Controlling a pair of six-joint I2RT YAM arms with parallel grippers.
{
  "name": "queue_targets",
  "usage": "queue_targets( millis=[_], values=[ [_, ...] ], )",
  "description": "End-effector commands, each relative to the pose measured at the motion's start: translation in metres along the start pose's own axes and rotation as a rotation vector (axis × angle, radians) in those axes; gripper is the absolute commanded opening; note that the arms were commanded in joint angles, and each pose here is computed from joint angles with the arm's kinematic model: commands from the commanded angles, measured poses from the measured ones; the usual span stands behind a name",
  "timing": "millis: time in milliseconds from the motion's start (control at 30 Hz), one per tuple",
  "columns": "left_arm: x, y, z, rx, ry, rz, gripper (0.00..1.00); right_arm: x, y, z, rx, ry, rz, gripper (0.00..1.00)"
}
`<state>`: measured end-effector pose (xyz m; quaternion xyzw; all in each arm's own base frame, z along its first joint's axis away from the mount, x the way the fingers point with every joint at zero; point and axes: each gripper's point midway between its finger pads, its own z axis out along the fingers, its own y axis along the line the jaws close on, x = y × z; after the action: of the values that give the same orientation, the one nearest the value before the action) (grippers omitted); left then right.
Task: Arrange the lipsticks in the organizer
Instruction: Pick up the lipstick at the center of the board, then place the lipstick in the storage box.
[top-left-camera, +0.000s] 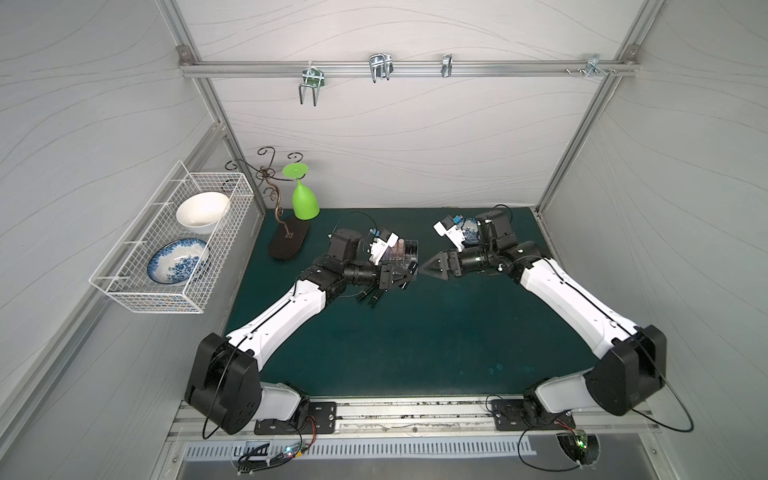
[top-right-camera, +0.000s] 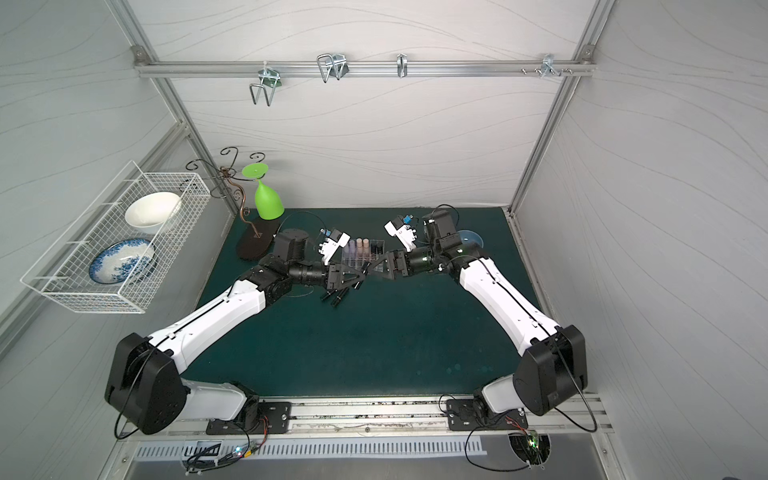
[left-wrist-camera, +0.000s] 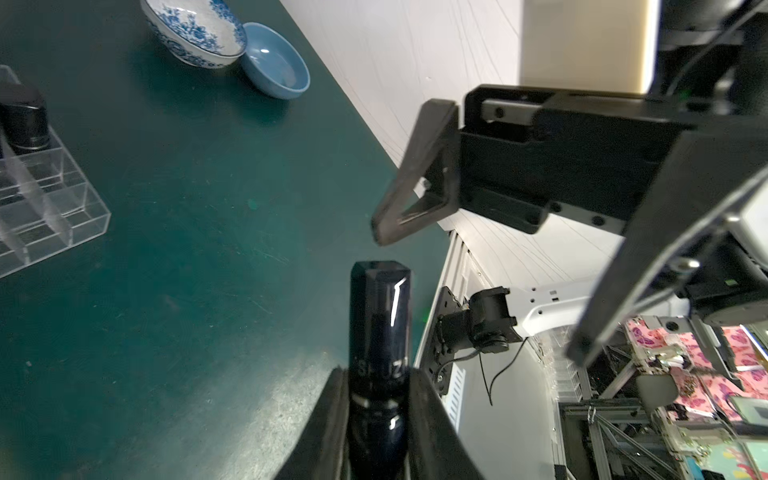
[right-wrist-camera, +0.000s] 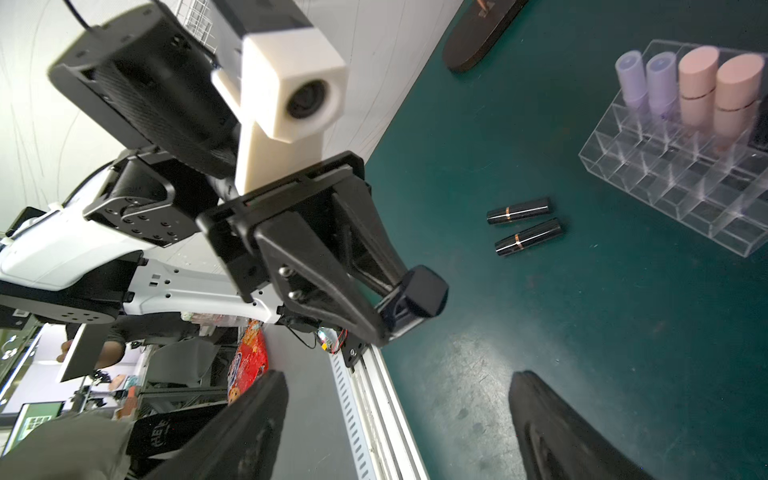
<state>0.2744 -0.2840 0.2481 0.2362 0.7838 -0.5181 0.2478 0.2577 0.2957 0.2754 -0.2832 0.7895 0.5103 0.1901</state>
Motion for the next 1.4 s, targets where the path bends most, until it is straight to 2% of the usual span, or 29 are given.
queue_targets(
  millis=[0,200,433,500,567,633,767,800,900,1033,1167,1367],
  values=[
    [-0.020,-0.041,-0.008,0.101,-0.031,0.087,0.20,-0.004,0.012,0.003,-0.073,0.010,0.005,0.82],
    [-0.019,-0.048,-0.007,0.114,-0.019,0.097,0.18,-0.011,0.021,0.015,-0.158,0.023,0.023,0.71],
    [-0.018,-0.049,-0.008,0.106,-0.015,0.106,0.18,-0.012,0.023,0.018,-0.198,0.022,0.051,0.35],
    [-0.018,-0.050,-0.008,0.109,-0.016,0.109,0.19,-0.012,0.023,0.018,-0.198,0.017,0.053,0.28],
    [-0.019,-0.050,-0.009,0.109,-0.018,0.111,0.21,-0.012,0.021,0.019,-0.195,0.016,0.057,0.22],
    [-0.018,-0.049,-0.009,0.103,-0.018,0.111,0.29,-0.013,0.020,0.018,-0.193,0.010,0.057,0.17],
    [-0.018,-0.040,-0.010,0.040,-0.028,0.110,0.55,-0.016,0.016,0.014,-0.166,-0.011,0.059,0.14],
    [-0.020,-0.035,-0.011,0.006,-0.038,0.110,0.65,-0.018,0.012,0.012,-0.148,-0.021,0.061,0.13],
    [-0.025,-0.009,-0.019,-0.171,-0.080,0.088,0.82,-0.020,-0.006,0.007,-0.042,-0.049,0.056,0.13],
    [-0.028,0.022,-0.038,-0.397,-0.143,0.074,0.84,-0.026,-0.038,0.003,0.166,-0.085,0.026,0.13],
    [-0.030,0.040,-0.059,-0.547,-0.220,0.077,0.84,-0.036,-0.071,0.002,0.351,-0.125,-0.016,0.13],
    [-0.026,0.066,-0.085,-0.736,-0.291,0.073,0.83,-0.051,-0.107,0.022,0.544,-0.160,-0.126,0.14]
  ],
)
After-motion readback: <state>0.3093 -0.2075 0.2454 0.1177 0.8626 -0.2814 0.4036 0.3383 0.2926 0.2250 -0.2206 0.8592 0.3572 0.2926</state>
